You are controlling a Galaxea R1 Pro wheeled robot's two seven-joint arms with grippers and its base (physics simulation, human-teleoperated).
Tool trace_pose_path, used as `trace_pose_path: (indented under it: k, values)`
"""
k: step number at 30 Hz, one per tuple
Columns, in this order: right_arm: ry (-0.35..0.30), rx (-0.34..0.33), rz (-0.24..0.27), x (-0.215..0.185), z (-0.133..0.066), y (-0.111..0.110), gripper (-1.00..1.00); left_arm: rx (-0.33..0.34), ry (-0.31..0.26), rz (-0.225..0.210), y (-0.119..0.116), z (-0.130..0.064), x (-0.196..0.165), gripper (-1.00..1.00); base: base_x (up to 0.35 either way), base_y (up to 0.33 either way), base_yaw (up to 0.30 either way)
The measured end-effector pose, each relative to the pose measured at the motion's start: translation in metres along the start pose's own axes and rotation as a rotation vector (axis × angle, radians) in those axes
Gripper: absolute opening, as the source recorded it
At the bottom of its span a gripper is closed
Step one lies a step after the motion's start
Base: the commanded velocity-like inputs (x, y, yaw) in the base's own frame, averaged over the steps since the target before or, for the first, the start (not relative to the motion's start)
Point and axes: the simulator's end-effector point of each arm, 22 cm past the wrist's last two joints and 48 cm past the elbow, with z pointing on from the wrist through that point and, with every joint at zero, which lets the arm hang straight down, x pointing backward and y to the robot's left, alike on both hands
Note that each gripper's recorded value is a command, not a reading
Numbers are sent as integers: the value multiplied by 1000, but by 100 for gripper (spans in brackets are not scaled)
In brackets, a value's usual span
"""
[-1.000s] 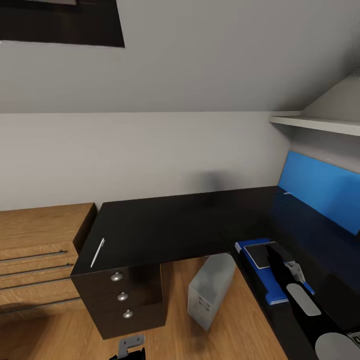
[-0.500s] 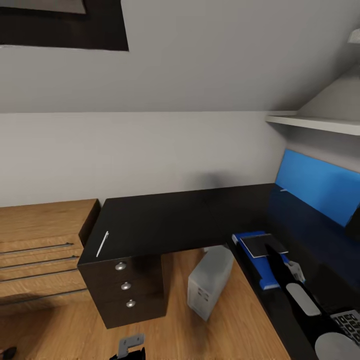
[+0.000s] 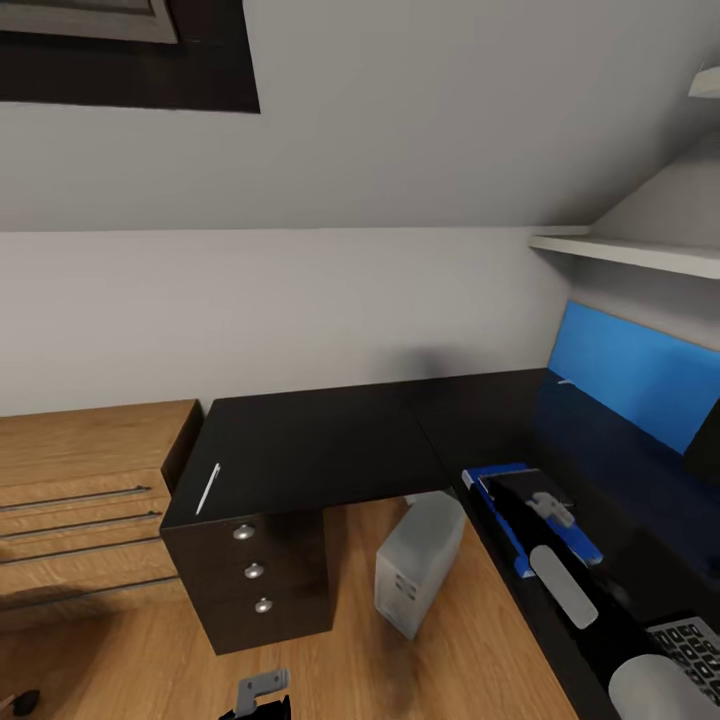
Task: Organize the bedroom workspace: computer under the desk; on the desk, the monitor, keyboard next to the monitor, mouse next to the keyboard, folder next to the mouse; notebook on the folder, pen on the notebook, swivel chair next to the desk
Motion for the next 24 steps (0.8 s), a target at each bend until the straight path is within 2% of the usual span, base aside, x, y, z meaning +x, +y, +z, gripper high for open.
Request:
trace_pose_path:
  k: [1, 2, 3, 4, 5, 7, 8, 9, 11, 13, 16, 19, 22, 24]
  values:
    - [4, 9, -33, 3, -1, 4, 100, 0, 0, 0, 0, -1, -1, 100, 0, 0, 0]
    - [9, 25, -96, 10, -4, 12, 100, 0, 0, 0, 0, -2, -1, 100, 0, 0, 0]
    - [11, 32, -131, 14, -6, 17, 100, -1, 0, 0, 0, -4, -2, 100, 0, 0, 0]
    - [15, 41, -234, 27, -11, 30, 100, -1, 1, 0, 0, -5, -3, 100, 0, 0, 0]
    - [18, 40, -273, 33, -13, 37, 100, 0, 1, 0, 0, -6, -3, 100, 0, 0, 0]
    - [39, 9, -409, 68, -23, 64, 100, 0, 1, -1, 0, -7, -4, 100, 0, 0, 0]
    - [48, -4, -437, 80, -26, 73, 100, 0, 1, -1, 0, -7, -4, 100, 0, 0, 0]
    - [78, -20, -481, 108, -32, 85, 100, 0, -1, -1, 0, -7, -5, 100, 0, 0, 0]
    - [137, -22, -528, 154, -40, 92, 100, 1, -2, -1, 0, -7, -5, 100, 0, 0, 0]
    - [181, -12, -555, 183, -47, 91, 100, 1, -3, -1, 1, -7, -5, 100, 0, 0, 0]
    - [274, 33, -612, 241, -63, 71, 100, -17, 6, -3, 10, -6, -2, 100, 0, 0, 0]
    - [267, 68, -633, 255, -69, 47, 100, -60, 29, 10, 30, -3, 10, 100, 0, 93, 0]
    - [234, 99, -638, 255, -72, 24, 100, -79, 42, 18, 39, -3, 17, 100, 0, 228, 0]
    - [235, 118, -653, 258, -76, 7, 100, -98, 56, 27, 47, -3, 24, 100, 0, 258, 0]
